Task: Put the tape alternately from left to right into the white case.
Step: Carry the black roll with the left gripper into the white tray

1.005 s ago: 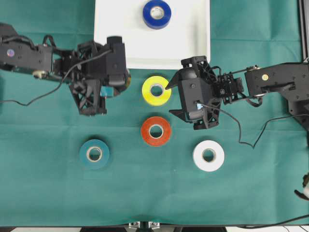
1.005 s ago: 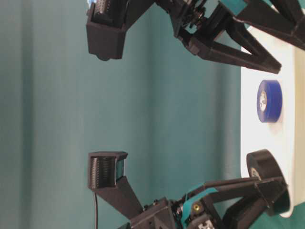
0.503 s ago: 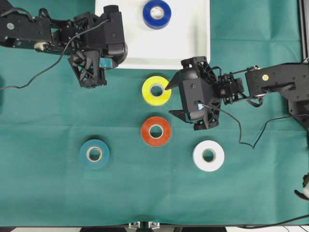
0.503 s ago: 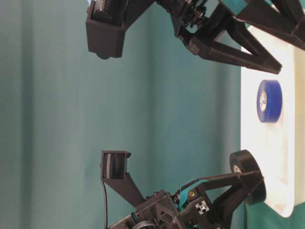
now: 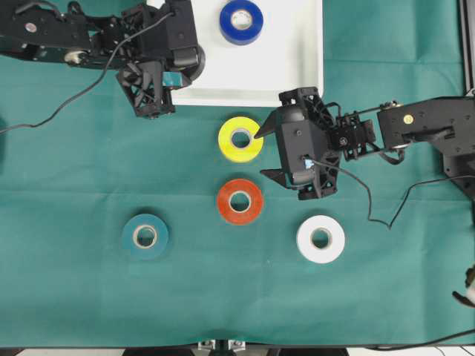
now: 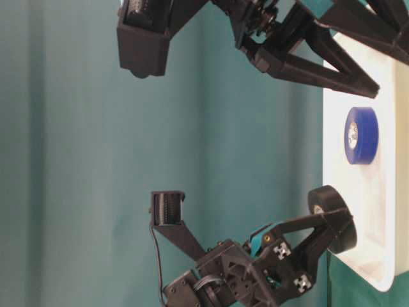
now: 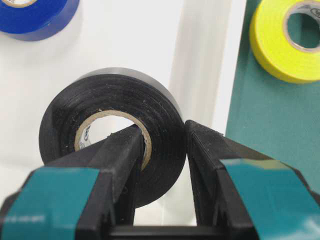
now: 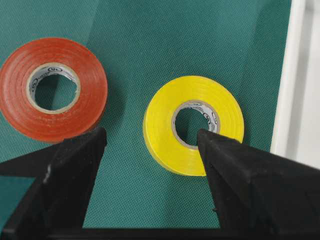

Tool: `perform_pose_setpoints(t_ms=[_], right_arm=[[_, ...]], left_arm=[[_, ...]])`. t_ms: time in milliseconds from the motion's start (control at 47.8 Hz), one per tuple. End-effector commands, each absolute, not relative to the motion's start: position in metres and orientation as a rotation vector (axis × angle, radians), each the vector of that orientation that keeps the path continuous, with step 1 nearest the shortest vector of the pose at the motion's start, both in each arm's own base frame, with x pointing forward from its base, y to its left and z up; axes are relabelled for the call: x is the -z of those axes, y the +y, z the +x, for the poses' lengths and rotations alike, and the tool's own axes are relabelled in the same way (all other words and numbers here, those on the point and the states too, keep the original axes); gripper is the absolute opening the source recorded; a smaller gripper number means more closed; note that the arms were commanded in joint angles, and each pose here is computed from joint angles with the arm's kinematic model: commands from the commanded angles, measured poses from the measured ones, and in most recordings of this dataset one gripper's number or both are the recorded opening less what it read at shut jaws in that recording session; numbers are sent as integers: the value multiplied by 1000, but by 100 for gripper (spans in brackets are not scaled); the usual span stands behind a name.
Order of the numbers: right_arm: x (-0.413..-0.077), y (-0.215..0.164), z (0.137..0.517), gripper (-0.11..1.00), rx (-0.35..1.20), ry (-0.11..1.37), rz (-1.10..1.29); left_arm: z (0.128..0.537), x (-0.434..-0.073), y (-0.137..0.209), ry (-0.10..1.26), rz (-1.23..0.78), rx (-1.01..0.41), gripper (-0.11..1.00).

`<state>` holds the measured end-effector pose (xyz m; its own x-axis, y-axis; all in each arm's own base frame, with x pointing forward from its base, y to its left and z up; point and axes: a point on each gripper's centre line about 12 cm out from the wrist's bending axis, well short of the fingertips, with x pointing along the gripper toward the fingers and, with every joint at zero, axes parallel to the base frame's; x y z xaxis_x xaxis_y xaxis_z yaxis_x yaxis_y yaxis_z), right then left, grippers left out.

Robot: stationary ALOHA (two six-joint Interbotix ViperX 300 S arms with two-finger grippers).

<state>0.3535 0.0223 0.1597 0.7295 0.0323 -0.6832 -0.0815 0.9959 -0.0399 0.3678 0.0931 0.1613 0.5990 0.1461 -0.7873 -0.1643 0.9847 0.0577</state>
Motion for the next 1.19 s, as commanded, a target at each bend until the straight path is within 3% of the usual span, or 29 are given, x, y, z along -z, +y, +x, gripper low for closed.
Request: perform_pose_setpoints(t_ms=[0, 879, 984, 1173], right_arm=[[-171, 23, 356, 81, -65, 711, -62], [-172, 24, 357, 81, -68, 698, -61], [-172, 24, 357, 81, -69, 697, -61], [-172, 24, 357, 81, -68, 698, -61]], left_arm=[[374, -168, 97, 874, -14, -188, -4], [374, -161, 103, 870, -25, -205, -3], [373, -160, 103, 873, -27, -205, 4], [372, -159, 102, 876, -29, -205, 33]])
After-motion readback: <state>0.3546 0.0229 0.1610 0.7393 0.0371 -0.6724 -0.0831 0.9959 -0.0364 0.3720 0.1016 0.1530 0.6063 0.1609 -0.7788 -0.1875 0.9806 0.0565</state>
